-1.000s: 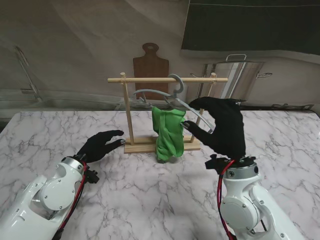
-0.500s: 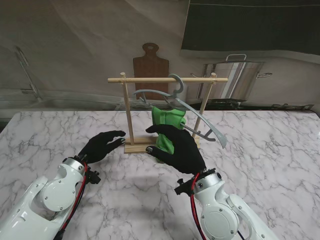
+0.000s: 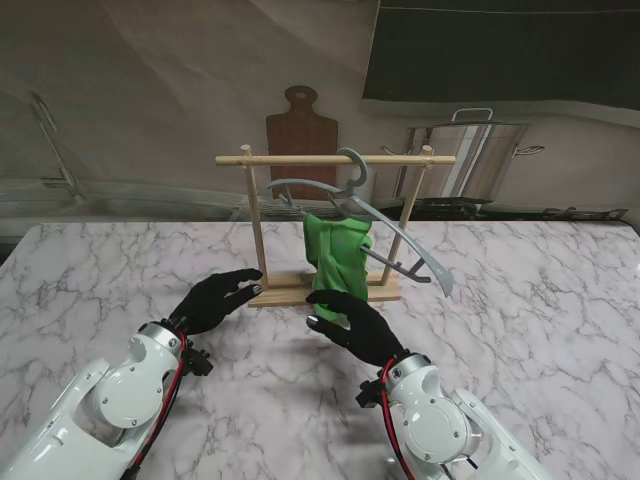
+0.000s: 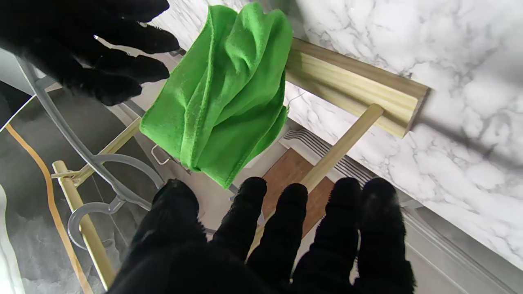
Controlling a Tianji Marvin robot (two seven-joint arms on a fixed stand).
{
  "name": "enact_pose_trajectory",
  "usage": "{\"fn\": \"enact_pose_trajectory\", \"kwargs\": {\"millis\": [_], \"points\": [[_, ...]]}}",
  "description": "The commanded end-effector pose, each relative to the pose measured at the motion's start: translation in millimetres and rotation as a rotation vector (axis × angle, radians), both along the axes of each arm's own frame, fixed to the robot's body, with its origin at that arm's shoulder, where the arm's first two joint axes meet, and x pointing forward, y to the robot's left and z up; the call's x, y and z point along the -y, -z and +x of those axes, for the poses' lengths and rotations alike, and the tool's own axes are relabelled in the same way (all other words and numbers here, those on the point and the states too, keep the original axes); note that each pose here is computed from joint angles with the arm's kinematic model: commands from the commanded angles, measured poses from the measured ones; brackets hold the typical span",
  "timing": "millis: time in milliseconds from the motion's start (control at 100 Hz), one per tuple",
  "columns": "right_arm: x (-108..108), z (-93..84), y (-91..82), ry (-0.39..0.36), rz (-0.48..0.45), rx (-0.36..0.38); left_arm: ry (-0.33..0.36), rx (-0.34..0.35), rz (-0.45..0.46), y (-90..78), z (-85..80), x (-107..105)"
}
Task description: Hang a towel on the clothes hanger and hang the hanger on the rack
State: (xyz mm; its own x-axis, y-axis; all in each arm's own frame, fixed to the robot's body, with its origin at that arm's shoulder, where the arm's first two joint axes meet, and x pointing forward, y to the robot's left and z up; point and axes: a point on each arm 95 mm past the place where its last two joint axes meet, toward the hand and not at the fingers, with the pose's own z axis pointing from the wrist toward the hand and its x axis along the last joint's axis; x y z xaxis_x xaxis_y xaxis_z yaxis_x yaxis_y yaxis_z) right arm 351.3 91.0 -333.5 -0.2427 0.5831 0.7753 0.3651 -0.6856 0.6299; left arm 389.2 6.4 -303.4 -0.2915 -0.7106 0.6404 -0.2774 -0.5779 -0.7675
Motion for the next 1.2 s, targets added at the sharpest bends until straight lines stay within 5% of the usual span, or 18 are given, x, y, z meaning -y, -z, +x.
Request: {"fn": "enact_pose_trajectory", "kwargs": {"millis": [0, 270, 1190], "points": [[14, -1.1, 12.5, 0.025, -0.032, -0.025, 0.002, -0.037, 0.015, 9.7, -1.5, 1], [37, 2.0, 12.0, 0.105, -0.006, -0.025, -0.010, -0.060, 0.015, 15.8, -1.0, -1], [85, 23.1, -6.9, 0.140, 0.011, 0.059, -0.024, -0.054, 0.048, 11.0, 3.4, -5]]}}
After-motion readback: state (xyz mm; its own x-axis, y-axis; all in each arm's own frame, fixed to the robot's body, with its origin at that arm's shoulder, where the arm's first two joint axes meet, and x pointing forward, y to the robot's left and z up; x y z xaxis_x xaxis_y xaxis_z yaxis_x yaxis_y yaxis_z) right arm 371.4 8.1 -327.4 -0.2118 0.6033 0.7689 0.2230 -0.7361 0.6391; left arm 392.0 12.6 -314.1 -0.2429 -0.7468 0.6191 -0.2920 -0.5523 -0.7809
